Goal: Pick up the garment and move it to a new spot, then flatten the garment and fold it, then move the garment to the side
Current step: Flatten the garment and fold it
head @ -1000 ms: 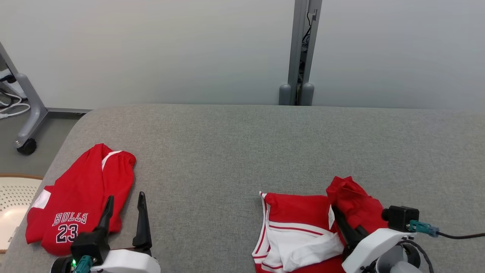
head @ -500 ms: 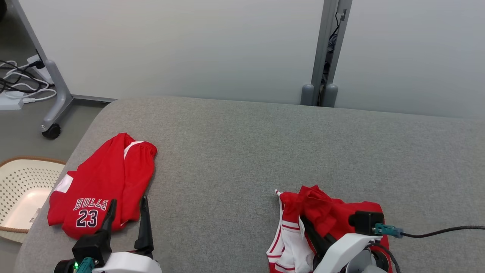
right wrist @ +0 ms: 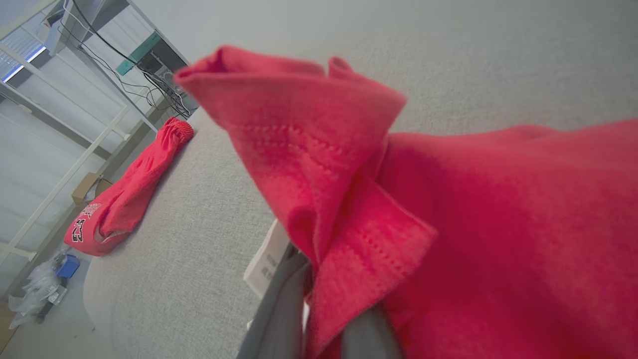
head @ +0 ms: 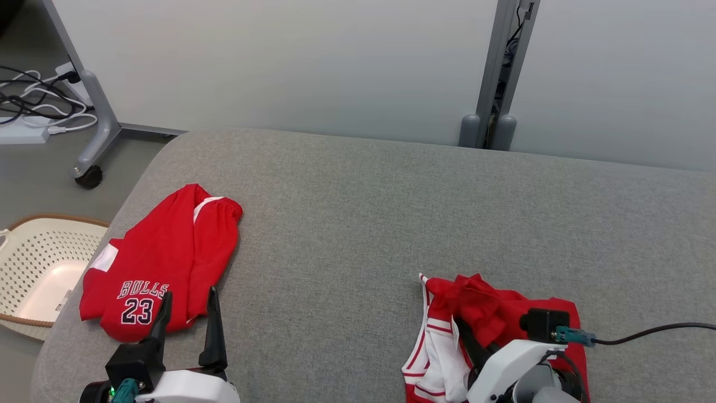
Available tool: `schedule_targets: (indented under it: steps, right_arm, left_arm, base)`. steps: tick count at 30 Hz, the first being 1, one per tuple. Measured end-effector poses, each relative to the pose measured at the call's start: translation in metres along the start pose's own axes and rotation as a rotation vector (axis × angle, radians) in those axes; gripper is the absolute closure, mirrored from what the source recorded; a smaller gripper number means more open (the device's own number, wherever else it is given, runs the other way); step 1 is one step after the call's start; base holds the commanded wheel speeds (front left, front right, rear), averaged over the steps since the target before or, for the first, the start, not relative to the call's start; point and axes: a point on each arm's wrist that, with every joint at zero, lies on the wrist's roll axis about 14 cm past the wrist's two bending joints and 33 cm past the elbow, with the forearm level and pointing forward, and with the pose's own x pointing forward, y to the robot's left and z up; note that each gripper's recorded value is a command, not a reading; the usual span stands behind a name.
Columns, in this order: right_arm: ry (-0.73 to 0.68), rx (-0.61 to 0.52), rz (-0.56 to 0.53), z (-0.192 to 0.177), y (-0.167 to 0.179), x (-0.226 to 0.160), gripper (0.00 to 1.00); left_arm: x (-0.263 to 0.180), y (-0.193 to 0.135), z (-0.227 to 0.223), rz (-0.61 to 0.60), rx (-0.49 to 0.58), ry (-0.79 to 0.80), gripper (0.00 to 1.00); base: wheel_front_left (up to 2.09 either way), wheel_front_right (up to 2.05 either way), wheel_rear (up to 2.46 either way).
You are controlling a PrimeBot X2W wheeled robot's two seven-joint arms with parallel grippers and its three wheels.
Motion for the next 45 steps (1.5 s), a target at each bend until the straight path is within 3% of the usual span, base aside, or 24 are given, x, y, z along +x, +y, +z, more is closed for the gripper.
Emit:
schedule_targets:
  steps: [1, 2, 16, 22, 27, 28, 29, 36, 39, 45]
  right_arm:
    - [0.004, -0.001, -0.003, -0.001, -0.001, 0.001, 0.60]
    - [0.009, -0.007, -0.005, -0.001, -0.002, 0.002, 0.00]
    - [0.012, -0.070, 0.096, -0.001, 0.032, 0.002, 0.00]
    - [0.107, -0.047, 0.149, -0.021, 0.051, -0.006, 0.00]
    - [0.077, -0.043, 0.166, -0.010, 0.056, -0.009, 0.00]
    - [0.053, -0.046, 0.156, -0.003, 0.052, -0.009, 0.00]
    - [-0.171, -0.126, 0.086, 0.080, 0.018, -0.009, 0.00]
    - [-0.445, -0.304, -0.021, 0.187, -0.023, -0.041, 0.00]
    - [-0.552, -0.373, -0.077, 0.214, -0.037, -0.066, 0.00]
    - [-0.648, -0.472, -0.200, 0.220, -0.060, -0.105, 0.00]
  left_arm:
    - [0.001, 0.000, 0.000, 0.000, 0.000, 0.000, 0.00]
    - [0.001, 0.000, 0.000, -0.001, 0.001, 0.000, 0.00]
    - [0.003, 0.000, 0.006, 0.001, -0.007, -0.020, 0.00]
    - [0.004, -0.003, 0.010, -0.007, -0.016, -0.032, 0.00]
    - [0.005, -0.006, 0.013, -0.017, -0.020, -0.041, 0.00]
    - [0.005, -0.006, 0.013, -0.018, -0.021, -0.043, 0.00]
    - [0.005, -0.009, 0.016, -0.026, -0.028, -0.051, 0.00]
    - [0.008, -0.018, 0.022, -0.052, -0.036, -0.070, 0.00]
    - [0.011, -0.024, 0.026, -0.068, -0.043, -0.081, 0.00]
    - [0.014, -0.035, 0.028, -0.098, -0.047, -0.088, 0.00]
  base:
    - [0.00, 0.00, 0.00]
    - [0.00, 0.00, 0.00]
    - [0.00, 0.00, 0.00]
    - [0.00, 0.00, 0.00]
    - [0.00, 0.00, 0.00]
    - [0.00, 0.00, 0.00]
    - [0.00, 0.00, 0.00]
    - [0.00, 0.00, 0.00]
    - [0.00, 0.00, 0.00]
    - [0.00, 0.00, 0.00]
